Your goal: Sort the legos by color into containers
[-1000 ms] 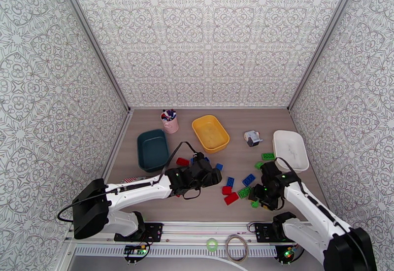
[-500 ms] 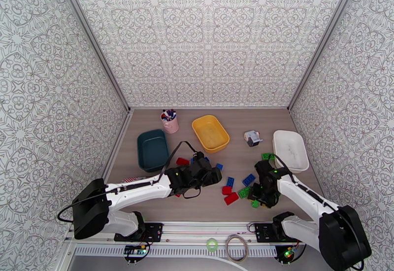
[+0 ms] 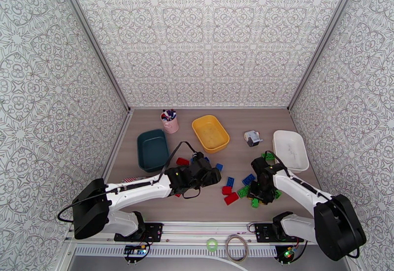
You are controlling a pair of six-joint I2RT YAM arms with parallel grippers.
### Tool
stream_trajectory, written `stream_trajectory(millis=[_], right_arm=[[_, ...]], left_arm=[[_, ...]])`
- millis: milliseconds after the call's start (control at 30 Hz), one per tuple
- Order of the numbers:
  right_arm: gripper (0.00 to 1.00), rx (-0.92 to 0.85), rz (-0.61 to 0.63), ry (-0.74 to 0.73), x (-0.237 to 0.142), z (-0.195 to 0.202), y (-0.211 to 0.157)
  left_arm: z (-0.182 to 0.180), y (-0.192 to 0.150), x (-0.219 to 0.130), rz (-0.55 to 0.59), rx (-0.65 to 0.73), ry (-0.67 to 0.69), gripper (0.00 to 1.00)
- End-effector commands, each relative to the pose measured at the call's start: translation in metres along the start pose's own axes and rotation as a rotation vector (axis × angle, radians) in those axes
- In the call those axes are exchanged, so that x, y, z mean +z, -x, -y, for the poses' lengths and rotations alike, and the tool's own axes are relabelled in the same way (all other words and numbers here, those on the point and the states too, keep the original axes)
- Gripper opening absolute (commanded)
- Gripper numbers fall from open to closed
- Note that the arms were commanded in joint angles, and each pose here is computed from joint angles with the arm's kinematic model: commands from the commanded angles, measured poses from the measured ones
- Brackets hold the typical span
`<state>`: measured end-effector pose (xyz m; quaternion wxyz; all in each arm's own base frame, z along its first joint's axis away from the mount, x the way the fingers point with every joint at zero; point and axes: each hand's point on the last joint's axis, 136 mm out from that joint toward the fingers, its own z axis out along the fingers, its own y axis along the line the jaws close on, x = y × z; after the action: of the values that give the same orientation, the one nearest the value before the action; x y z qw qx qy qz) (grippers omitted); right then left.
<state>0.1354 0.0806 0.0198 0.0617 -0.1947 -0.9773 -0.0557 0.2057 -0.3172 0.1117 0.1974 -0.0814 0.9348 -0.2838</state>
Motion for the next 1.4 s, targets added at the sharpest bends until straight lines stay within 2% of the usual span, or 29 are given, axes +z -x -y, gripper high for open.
stream_trajectory(millis=[0,167,267,400,500,600,733,967,1067,1167,1367], right_arm=[[0.34,0.018,0.000,-0.030,-0.006,0.006,-0.004],[0.29,0.040,0.025,-0.008,-0.013,0.007,-0.008],[0.25,0.048,0.071,0.049,-0.028,0.001,-0.007],[0.25,0.017,0.157,0.141,-0.059,-0.015,0.002],[0.25,0.010,0.209,0.151,-0.082,-0.024,0.016],[0.20,0.010,0.233,0.143,-0.102,-0.033,0.039],[0.13,0.039,0.249,0.113,-0.120,-0.036,0.075],[0.12,0.159,0.313,0.127,-0.152,-0.015,0.149],[0.12,0.232,0.343,0.115,-0.162,0.005,0.176],[0.12,0.318,0.367,0.111,-0.169,0.030,0.198],[0.11,0.438,0.363,0.099,-0.172,0.069,0.226]], left_arm=[[0.000,0.008,-0.005,0.023,-0.027,0.007,0.85],[0.002,0.010,-0.001,0.005,-0.043,-0.008,0.86],[0.014,0.011,0.000,-0.018,0.005,-0.017,0.86],[0.051,0.014,0.006,-0.071,0.122,-0.057,0.86],[0.086,0.015,0.014,-0.119,0.207,-0.117,0.86],[0.121,0.020,0.022,-0.149,0.270,-0.183,0.83],[0.152,0.038,0.032,-0.145,0.273,-0.238,0.82],[0.174,0.083,0.039,-0.067,0.161,-0.344,0.79],[0.189,0.087,0.043,-0.066,0.195,-0.357,0.79],[0.196,0.082,0.053,-0.114,0.228,-0.312,0.78],[0.208,0.075,0.064,-0.135,0.262,-0.318,0.78]])
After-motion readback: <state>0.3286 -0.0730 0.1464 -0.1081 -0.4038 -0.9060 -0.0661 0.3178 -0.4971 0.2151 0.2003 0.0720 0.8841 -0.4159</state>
